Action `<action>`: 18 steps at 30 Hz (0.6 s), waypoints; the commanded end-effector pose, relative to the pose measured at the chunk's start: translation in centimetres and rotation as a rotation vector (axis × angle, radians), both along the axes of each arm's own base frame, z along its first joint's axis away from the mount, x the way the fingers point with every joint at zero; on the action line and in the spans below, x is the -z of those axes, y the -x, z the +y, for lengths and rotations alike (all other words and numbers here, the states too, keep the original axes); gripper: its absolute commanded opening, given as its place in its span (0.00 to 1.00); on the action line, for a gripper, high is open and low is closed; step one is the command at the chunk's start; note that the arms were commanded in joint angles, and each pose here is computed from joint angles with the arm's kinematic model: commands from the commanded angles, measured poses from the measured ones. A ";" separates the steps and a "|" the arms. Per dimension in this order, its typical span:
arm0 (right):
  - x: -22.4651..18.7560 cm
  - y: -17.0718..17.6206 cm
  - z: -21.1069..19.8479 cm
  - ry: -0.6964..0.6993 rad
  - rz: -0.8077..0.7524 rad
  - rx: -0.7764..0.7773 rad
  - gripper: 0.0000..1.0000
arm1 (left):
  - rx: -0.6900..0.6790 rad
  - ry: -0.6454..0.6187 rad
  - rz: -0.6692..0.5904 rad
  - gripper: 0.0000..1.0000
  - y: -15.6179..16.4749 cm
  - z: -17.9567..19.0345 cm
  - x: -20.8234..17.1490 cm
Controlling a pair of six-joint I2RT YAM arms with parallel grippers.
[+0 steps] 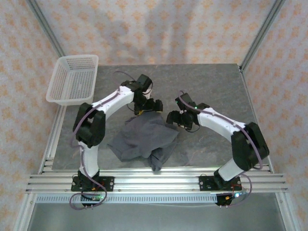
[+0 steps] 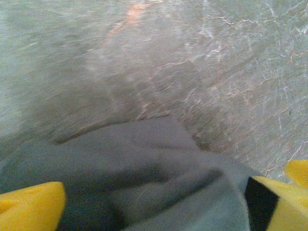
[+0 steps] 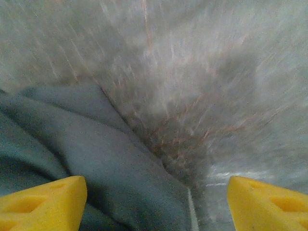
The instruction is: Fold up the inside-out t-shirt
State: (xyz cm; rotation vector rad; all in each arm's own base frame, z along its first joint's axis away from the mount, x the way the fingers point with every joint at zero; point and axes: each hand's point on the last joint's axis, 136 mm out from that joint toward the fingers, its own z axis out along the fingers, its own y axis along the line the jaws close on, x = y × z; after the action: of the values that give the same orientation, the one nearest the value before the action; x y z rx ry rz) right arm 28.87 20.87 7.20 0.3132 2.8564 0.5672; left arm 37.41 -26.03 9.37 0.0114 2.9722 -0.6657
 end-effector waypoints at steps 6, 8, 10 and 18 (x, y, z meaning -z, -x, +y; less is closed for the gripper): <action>-3.8 -3.0 3.0 -0.249 -0.029 0.114 0.00 | -0.004 0.213 -0.125 0.00 -1.8 -2.1 -7.1; -9.3 -6.0 1.6 -0.274 -0.194 0.173 0.00 | -0.015 0.301 -0.270 0.00 -3.0 -1.5 -14.0; -16.8 -8.4 -0.5 -0.299 -0.420 0.216 0.00 | 0.008 0.391 -0.450 0.00 -3.4 -1.0 -22.1; -27.1 -5.4 -4.8 -0.278 -0.853 0.163 0.00 | 0.020 0.206 -0.718 0.00 1.9 4.4 -28.4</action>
State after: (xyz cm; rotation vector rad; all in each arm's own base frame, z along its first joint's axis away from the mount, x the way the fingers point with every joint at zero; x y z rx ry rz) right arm 35.86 17.53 36.80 0.3137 1.9212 0.9298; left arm 37.73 -24.34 42.56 0.2137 2.0917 -0.9961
